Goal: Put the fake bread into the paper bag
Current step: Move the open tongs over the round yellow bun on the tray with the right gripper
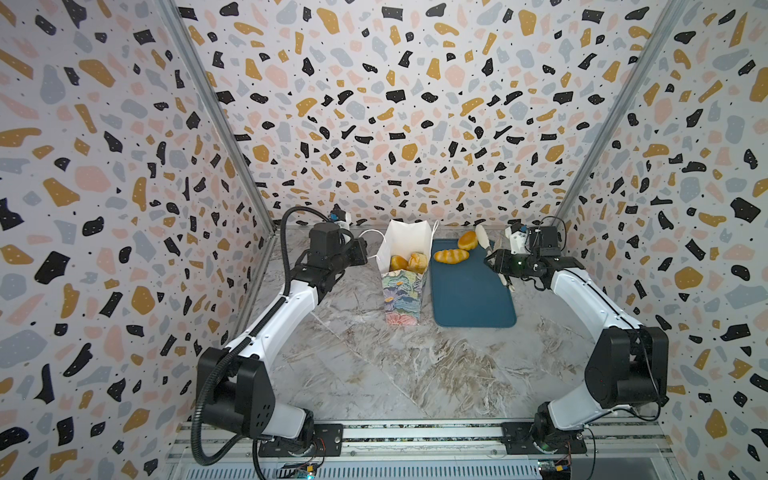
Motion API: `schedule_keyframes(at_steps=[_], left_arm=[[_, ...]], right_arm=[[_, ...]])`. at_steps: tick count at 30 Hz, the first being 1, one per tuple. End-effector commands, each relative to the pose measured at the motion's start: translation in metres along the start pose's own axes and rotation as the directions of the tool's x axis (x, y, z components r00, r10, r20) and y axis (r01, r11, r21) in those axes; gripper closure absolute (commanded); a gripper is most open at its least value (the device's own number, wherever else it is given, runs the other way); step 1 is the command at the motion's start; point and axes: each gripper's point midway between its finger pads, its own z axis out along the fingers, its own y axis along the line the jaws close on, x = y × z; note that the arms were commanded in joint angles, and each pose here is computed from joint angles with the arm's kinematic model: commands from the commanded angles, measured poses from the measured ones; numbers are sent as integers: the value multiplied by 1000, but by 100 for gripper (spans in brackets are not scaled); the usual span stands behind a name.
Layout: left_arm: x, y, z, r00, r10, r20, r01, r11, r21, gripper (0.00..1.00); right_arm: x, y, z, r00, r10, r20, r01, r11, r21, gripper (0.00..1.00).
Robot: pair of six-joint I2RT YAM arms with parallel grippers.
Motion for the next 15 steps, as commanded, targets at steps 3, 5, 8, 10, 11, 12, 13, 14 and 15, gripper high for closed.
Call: schedule_keyframes(at_steps=[3,5,8,10,11,12,13,14,15], left_arm=[[-14,-4,-4,999,10,37,-10,1000,6,100],[-13,-3,-3,999,10,33,-10,1000,7,100],[-13,-3,-3,999,10,32,-10,1000,7,100],[-13,-3,-3,999,11,34,-11,1000,5,100],[-13,-2,-3,999,10,33,-10,1000,4,100],[-13,-2,-3,999,9,33,-10,1000,4,100],[-12,-2,-2,999,9,32,-9,1000,3,100],[-12,-2,-3,999,10,32,-10,1000,4,100],[-13,-2,-3,999,10,33,-10,1000,2,100]], right_arm=[[-8,0,5,1000,-9,8,9,1000,-21,51],[-6,-4,12,1000,-3,-15,3,1000,-15,52],[-2,-12,24,999,5,-47,-5,1000,-2,53],[-1,-17,31,998,11,-60,-10,1000,7,54],[0,-18,34,998,11,-67,-10,1000,8,54],[0,-20,38,997,11,-72,-11,1000,10,54],[-1,-22,40,997,13,-76,-12,1000,12,55],[-2,-23,43,997,14,-81,-13,1000,15,55],[-2,-24,45,996,14,-85,-13,1000,16,56]])
